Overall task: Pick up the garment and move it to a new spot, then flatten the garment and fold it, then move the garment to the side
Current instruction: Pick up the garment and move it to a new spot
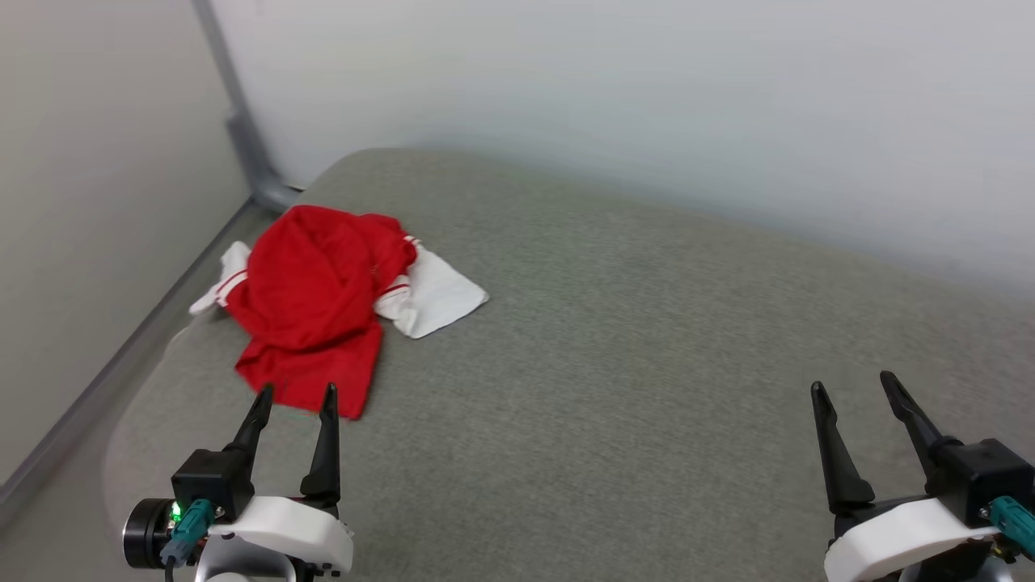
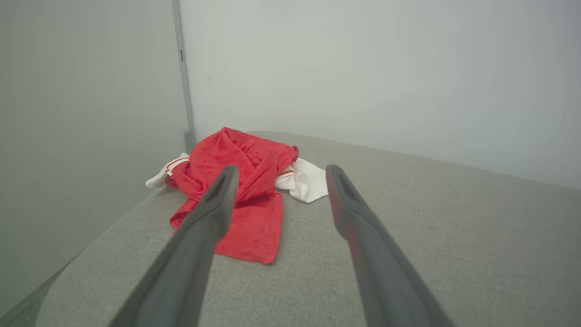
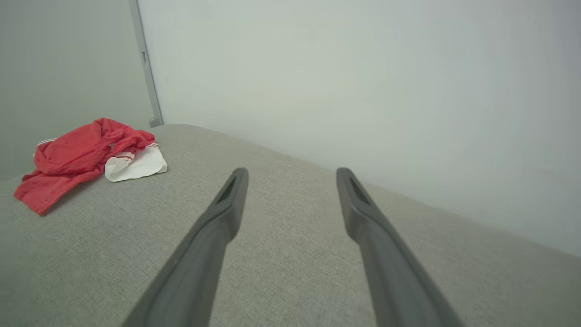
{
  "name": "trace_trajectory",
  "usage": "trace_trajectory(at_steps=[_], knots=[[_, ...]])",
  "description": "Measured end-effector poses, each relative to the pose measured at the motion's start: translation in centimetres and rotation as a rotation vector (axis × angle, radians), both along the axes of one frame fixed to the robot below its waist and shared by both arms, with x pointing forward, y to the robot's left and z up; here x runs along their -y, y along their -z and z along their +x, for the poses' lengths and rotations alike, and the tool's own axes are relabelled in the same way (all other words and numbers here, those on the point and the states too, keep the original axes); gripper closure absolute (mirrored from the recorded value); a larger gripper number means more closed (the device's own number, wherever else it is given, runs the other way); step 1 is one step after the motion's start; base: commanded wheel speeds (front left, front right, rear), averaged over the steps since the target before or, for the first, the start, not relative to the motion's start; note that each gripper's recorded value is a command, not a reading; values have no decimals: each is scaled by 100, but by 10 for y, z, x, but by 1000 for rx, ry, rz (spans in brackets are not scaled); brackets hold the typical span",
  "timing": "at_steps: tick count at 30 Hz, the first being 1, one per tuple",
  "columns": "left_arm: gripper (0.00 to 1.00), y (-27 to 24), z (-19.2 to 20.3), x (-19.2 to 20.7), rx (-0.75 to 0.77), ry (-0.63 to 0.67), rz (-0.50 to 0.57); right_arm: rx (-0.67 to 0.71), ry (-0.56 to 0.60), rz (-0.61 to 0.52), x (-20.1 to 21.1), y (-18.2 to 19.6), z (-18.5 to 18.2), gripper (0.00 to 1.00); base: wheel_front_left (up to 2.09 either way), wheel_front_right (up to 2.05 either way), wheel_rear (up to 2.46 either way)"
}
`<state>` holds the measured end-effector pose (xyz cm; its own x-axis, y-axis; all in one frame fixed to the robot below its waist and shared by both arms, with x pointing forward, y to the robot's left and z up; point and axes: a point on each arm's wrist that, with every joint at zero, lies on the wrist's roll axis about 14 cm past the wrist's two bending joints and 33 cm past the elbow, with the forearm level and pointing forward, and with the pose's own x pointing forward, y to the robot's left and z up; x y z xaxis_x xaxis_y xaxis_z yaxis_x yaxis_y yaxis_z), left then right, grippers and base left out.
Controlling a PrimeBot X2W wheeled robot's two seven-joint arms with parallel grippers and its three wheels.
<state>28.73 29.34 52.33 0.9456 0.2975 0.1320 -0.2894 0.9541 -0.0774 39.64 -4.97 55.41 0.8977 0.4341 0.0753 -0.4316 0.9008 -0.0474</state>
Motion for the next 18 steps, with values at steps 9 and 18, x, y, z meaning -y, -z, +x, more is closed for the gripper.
trace_trajectory(at_steps=[9,18], knots=[[0,5,-39,-33,-14,-135,-5,-2,-124,3,-46,0,4,0,0,0,0],[0,3,-47,-51,-23,-192,3,-6,-165,10,-63,2,11,0,0,0,0]])
